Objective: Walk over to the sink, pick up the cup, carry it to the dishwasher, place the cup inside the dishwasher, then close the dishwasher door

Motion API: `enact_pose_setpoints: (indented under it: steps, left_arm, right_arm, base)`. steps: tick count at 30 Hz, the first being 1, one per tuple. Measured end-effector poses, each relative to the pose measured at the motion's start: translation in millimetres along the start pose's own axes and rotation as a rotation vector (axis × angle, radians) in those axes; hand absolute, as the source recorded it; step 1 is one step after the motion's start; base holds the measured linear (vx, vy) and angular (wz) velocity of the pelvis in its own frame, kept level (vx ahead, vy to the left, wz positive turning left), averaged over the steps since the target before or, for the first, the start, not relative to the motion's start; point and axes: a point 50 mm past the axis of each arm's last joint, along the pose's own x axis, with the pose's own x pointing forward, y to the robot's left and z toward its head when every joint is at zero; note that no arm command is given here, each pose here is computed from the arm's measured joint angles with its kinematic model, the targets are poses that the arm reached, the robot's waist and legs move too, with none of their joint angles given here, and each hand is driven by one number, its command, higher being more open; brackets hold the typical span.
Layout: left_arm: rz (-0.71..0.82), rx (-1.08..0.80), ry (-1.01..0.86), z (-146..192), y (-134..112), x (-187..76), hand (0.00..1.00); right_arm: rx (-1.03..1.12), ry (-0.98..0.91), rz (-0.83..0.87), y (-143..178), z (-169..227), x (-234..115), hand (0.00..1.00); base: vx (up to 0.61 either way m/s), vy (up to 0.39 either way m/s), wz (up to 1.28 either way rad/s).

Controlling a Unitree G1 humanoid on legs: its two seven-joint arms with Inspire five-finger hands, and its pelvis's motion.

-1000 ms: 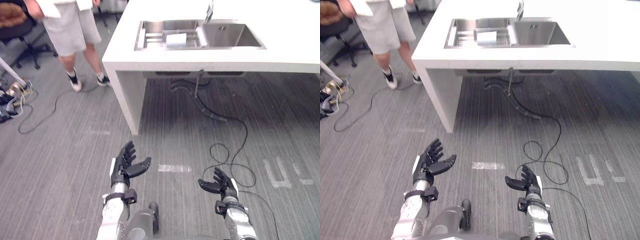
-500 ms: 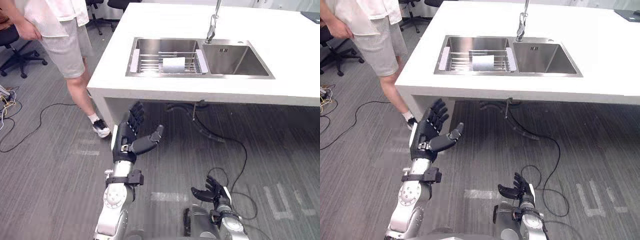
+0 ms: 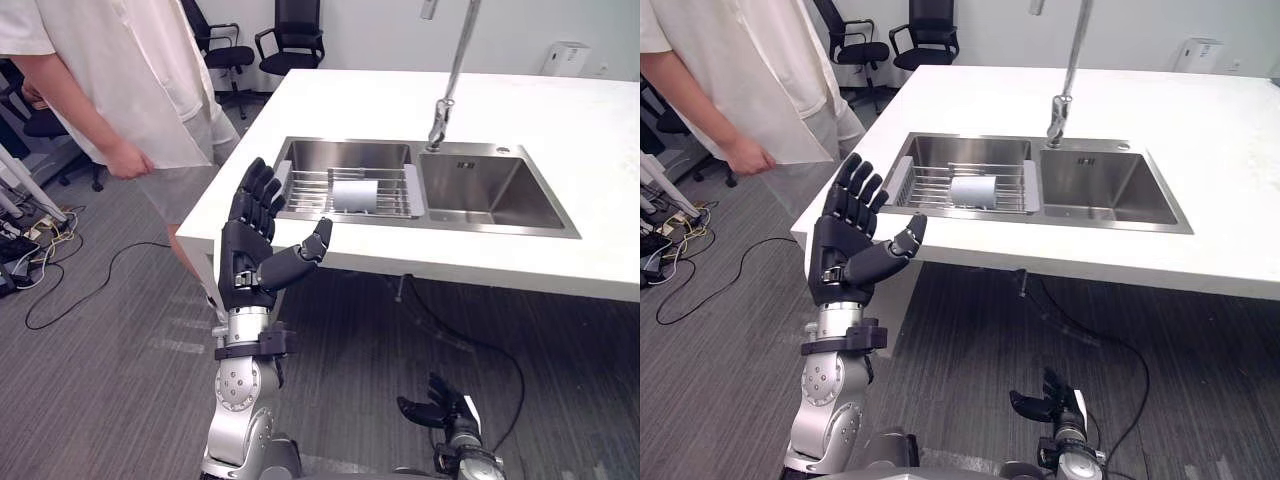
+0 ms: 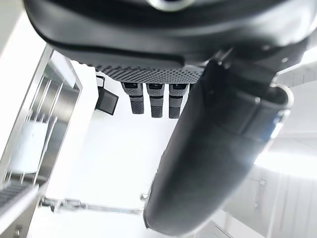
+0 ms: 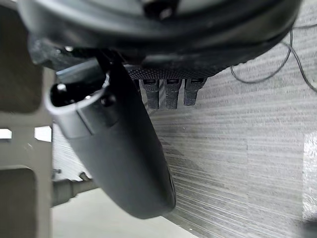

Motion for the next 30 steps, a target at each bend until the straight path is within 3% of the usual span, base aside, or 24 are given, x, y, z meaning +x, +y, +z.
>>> enact_pose_setpoints:
  steps: [4,12,17,25,30]
  left_arm:
    - [0.04,0.057,0.08,-16,15,0,0.9]
    - [-0.082,0.128,0.134,-22,8,-5,0.9]
    - [-0.091,0.15,0.105,-17,6,-3,0.9]
    - [-0.1,0.13,0.067,-13,-6,5,0.9]
    - [-0.117,0.222,0.115,-26,3,7,0.9]
  right_arm:
    - [-0.012,0.032,0.019,5,0,7,0.9]
    - [-0.04,0.085,0.039,9,-15,3,0.9]
    - [-0.047,0.084,0.043,10,-19,-2,0.9]
    - [-0.046,0.138,-0.02,-13,-34,-9,0.9]
    - [-0.04,0.167,-0.012,-14,-41,-11,0.9]
  base:
    - [0.28,0.118,-0.24]
    - [0.18,0.038,-0.16]
    - [0.16,-0.167,0.39]
    - [0.07,-0.124,0.14]
    - [-0.03,0.025,0.02]
